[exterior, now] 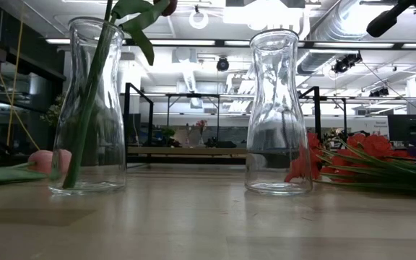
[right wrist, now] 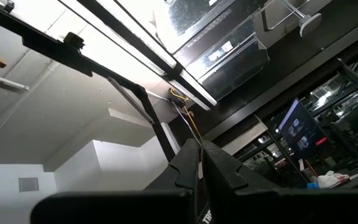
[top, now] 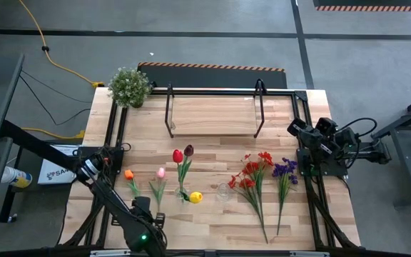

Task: Pick and place flowers into a vace then onto a shelf
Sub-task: Put the orange flower into the left transparent vase

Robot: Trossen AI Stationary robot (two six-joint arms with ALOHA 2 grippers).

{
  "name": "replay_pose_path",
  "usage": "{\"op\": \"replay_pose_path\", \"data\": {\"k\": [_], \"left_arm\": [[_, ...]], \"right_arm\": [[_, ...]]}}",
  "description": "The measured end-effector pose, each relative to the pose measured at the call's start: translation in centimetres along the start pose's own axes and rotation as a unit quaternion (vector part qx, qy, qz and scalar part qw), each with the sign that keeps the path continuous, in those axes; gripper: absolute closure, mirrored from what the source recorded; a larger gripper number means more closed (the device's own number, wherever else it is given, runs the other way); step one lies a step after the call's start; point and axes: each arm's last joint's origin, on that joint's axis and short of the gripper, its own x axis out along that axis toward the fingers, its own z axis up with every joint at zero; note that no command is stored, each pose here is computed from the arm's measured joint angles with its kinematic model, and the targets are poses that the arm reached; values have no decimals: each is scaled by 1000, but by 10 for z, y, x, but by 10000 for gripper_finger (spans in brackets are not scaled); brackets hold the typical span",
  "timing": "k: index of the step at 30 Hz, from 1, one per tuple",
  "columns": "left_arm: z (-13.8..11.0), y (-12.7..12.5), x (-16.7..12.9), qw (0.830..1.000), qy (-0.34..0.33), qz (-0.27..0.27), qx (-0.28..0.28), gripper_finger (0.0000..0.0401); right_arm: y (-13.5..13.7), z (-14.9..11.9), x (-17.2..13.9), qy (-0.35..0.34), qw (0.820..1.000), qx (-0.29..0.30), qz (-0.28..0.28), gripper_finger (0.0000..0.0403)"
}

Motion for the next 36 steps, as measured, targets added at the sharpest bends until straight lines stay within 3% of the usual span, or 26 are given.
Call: {"op": "replay_pose_path", "data": {"k": [5,17,24,29,36], "left_arm": [[-1,-1,0,1000,4,-3,-4,299],[1,-5,7,1000,-9,-18,-17,197],[3,-20,38,999,19,-30,-33,197],[7,-25,62,998,49,-3,-41,208],[9,-25,76,998,54,-6,-41,213]], "right_arm": [[0,0,0,0,1000,0,0,391],[0,0,0,0,1000,0,1,391],[1,1,0,-2,1000,0,5,391],[1,1,0,-3,1000,2,6,391],[1,1,0,-4,1000,2,7,391]]}}
